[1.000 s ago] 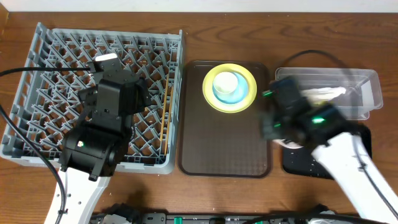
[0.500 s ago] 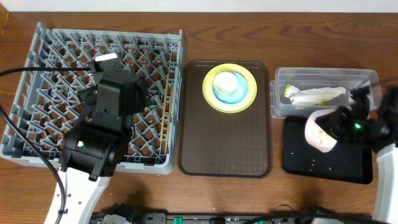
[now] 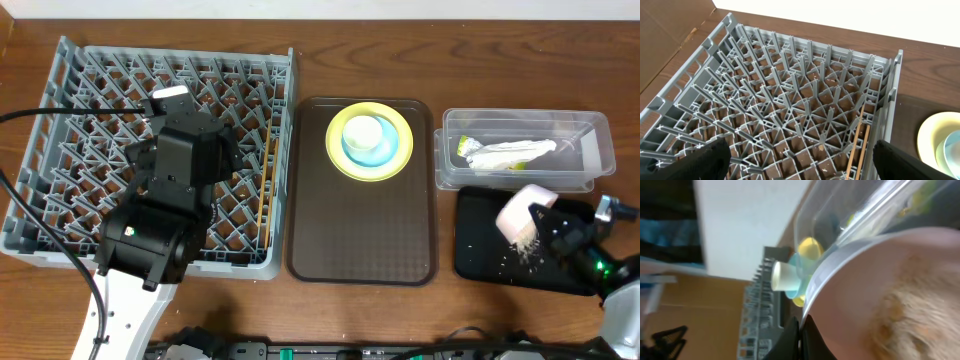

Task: Sort waste into correct bins and load items into the dishwasher
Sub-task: 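Carry the rice bowl over the black tray and tip out the rice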

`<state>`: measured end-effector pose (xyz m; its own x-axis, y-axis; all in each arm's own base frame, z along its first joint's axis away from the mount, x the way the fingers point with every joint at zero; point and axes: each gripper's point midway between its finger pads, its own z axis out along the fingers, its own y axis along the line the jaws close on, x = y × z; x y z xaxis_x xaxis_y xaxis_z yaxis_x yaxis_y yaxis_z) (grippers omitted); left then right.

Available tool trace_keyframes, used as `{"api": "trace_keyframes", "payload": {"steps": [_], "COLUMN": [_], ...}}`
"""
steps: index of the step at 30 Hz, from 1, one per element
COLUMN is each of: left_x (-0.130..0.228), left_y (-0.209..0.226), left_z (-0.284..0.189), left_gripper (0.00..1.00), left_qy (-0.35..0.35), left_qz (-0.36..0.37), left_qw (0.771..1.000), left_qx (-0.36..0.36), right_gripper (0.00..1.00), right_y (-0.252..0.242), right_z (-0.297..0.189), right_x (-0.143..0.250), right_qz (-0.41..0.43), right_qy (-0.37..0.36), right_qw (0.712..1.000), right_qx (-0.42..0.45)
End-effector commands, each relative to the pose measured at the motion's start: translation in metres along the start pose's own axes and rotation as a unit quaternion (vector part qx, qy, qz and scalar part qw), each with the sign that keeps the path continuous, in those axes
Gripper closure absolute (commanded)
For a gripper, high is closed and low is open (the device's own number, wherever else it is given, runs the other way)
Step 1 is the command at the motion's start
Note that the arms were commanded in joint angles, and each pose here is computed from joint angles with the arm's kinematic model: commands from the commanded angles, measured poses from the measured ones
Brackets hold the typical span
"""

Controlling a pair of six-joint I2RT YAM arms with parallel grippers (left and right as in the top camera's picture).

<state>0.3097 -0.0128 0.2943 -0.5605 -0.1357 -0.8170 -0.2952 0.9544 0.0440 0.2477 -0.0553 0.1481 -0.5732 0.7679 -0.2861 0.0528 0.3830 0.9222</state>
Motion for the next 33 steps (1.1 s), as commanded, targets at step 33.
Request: {"api": "trace_keyframes", "payload": {"steps": [33], "left_x": [-0.009], "left_y": [0.005], "left_z": [-0.006], "left_gripper": [0.06], "left_qy": [-0.014], "left_qz": [-0.012], "left_qw": [1.0], "left_qx": [-0.007], "right_gripper": [0.99], "right_y": [0.018], "right_z": [-0.025], "right_x": [-0.025], "right_qz": [0.114], "right_qy": [-0.051], "right_qw": [0.986], "right_qx": [-0.113]}}
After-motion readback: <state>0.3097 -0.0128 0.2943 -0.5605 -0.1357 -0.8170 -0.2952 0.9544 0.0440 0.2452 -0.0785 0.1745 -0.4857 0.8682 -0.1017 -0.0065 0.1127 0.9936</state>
